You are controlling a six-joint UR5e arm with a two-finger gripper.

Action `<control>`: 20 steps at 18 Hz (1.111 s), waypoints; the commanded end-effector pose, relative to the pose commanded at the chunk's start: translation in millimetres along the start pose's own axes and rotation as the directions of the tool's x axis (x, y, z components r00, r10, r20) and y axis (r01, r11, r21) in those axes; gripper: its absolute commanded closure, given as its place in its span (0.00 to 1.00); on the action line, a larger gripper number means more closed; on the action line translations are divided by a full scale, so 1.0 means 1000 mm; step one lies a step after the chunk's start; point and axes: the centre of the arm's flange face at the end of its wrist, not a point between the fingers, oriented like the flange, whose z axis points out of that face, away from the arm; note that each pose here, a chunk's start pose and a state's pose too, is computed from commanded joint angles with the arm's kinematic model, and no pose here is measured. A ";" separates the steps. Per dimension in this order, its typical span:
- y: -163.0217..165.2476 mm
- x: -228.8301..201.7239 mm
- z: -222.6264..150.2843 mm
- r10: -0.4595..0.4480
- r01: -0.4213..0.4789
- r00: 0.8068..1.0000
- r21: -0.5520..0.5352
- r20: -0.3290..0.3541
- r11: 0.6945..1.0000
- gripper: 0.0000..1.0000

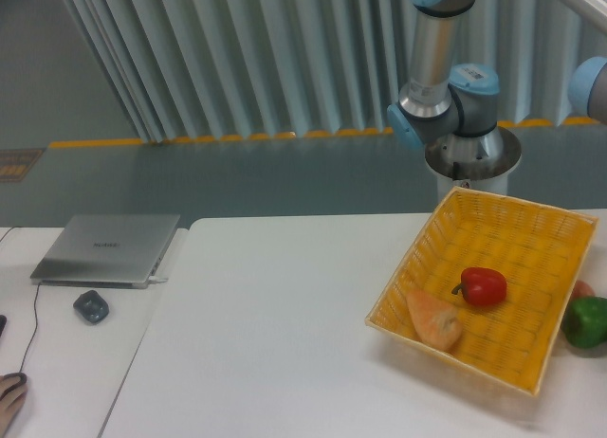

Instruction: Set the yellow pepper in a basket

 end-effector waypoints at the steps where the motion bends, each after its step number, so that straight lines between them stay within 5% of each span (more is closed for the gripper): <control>1: 0.007 0.001 -0.001 -0.011 0.011 1.000 0.000 0.002 1.000 0.00; 7: 0.011 0.006 -0.001 -0.119 0.118 0.993 0.052 0.019 0.992 0.00; 12: 0.005 0.009 0.011 -0.337 0.334 0.941 0.106 0.015 0.937 0.00; 14: 0.007 0.009 0.015 -0.503 0.485 0.864 0.217 0.033 0.847 0.00; 15: 0.015 0.009 0.015 -0.540 0.518 0.841 0.229 0.042 0.825 0.00; 20: 0.021 0.007 0.029 -0.556 0.536 0.831 0.226 0.027 0.813 0.00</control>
